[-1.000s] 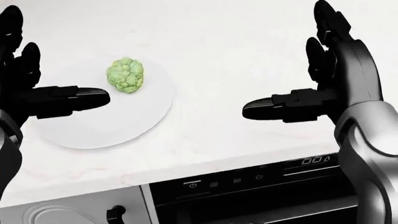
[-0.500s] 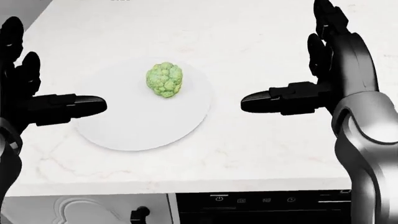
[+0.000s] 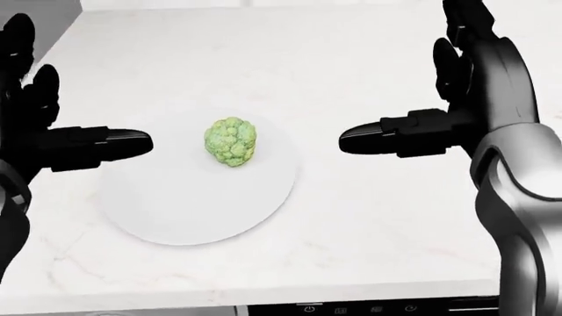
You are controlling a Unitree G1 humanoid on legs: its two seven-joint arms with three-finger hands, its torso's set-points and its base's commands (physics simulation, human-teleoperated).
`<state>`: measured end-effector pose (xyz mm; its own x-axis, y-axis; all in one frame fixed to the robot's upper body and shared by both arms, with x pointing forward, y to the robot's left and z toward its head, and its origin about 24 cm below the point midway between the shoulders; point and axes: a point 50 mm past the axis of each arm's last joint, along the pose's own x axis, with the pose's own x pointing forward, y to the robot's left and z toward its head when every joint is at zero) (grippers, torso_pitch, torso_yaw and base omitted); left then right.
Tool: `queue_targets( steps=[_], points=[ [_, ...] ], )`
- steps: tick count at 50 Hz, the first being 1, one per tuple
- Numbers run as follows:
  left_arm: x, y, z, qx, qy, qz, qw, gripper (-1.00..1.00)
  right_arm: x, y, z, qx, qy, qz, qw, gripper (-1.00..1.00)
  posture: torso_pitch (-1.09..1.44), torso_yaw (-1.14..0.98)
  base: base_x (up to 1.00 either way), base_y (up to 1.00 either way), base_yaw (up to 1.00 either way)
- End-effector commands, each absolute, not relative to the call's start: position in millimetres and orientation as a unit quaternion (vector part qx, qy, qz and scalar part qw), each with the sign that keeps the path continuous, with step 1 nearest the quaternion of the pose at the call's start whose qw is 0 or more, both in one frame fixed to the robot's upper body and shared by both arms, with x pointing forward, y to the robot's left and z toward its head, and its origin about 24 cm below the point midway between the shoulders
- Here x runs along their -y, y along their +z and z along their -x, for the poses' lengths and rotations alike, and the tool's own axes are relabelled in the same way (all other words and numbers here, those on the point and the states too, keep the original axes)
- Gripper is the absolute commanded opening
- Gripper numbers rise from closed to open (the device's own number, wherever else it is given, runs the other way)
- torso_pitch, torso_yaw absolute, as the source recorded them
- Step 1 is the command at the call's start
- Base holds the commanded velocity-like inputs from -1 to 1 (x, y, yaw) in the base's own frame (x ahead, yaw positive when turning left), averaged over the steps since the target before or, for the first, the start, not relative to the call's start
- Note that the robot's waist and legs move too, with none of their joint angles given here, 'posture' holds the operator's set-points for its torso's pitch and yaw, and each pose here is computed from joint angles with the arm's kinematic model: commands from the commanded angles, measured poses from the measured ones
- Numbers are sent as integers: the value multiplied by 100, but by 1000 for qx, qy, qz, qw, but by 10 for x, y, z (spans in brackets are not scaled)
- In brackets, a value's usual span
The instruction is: Place the broccoli on the top rack of the oven.
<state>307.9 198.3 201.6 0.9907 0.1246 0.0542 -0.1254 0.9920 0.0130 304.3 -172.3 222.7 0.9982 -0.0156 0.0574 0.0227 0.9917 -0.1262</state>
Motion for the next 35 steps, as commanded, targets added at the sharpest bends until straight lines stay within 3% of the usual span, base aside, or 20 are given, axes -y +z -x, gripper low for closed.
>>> queue_targets(
  steps=[1, 35],
  points=[
    [-2032, 2205, -3037, 71, 78, -13, 994, 100, 1662, 2386, -3014, 73, 2, 67, 995, 100, 0, 0, 3, 0, 0],
    [-2029, 2197, -3019, 72, 78, -11, 994, 100, 1656, 2368, -3041, 64, -1, 49, 997, 100, 0, 0, 0, 0, 0]
  ],
)
